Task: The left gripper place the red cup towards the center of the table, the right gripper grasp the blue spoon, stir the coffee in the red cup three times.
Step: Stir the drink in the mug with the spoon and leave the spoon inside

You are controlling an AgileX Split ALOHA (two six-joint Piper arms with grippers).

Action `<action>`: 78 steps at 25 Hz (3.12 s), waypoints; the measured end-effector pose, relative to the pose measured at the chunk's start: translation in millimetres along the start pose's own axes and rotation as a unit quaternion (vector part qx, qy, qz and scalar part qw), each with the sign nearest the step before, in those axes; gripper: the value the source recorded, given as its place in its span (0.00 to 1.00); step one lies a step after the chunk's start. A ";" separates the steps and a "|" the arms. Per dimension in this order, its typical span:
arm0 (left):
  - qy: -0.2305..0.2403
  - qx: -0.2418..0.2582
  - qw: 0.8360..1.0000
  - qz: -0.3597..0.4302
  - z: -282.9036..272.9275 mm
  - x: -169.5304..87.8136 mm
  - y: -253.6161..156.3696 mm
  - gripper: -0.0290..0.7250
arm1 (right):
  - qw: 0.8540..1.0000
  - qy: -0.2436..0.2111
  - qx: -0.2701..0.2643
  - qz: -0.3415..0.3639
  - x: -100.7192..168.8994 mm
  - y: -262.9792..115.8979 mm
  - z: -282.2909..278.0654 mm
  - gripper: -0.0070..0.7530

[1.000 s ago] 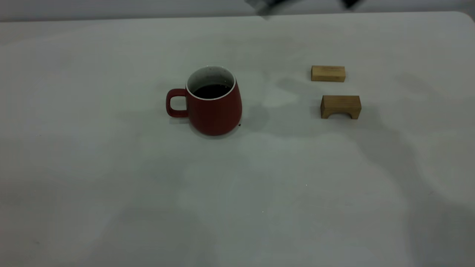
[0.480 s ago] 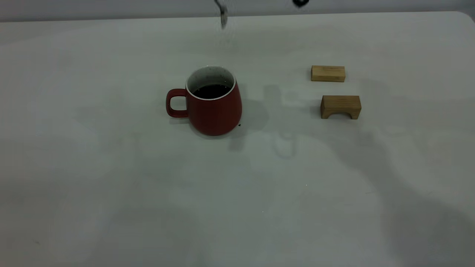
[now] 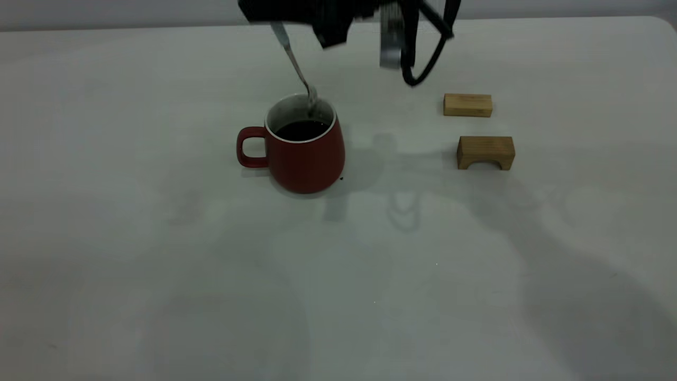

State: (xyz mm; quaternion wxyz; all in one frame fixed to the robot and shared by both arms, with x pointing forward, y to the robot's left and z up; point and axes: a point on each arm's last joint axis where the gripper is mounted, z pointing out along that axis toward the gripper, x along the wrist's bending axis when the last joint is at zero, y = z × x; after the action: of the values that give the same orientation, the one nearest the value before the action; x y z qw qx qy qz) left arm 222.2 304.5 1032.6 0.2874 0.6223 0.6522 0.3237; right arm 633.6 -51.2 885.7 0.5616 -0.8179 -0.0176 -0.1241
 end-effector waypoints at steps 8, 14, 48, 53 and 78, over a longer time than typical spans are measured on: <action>0.000 0.000 1.000 0.000 0.0 0.0 0.0 0.45 | 0.999 -0.012 -0.022 0.036 -8.4 38.1 8.9 0.19; 0.000 0.000 1.000 0.000 0.0 0.0 0.0 0.45 | 0.999 -0.021 -0.017 0.046 -12.0 46.5 11.9 0.19; 0.000 0.000 1.000 0.000 0.0 0.0 0.0 0.45 | 0.999 0.008 -0.046 -0.025 10.2 55.2 28.1 0.19; 0.000 0.000 1.000 0.000 0.0 0.0 0.0 0.45 | 0.997 -0.005 -0.048 0.055 11.0 58.7 21.8 0.19; 0.000 0.000 1.000 0.000 0.0 0.0 0.0 0.45 | 0.995 -0.052 -0.021 0.084 -2.9 49.7 32.4 0.19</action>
State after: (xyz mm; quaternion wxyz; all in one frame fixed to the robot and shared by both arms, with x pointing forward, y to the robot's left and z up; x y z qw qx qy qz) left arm 222.2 304.5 1032.6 0.2874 0.6223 0.6522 0.3237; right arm 645.1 -39.3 828.6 0.5510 -0.8334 0.0247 -0.0344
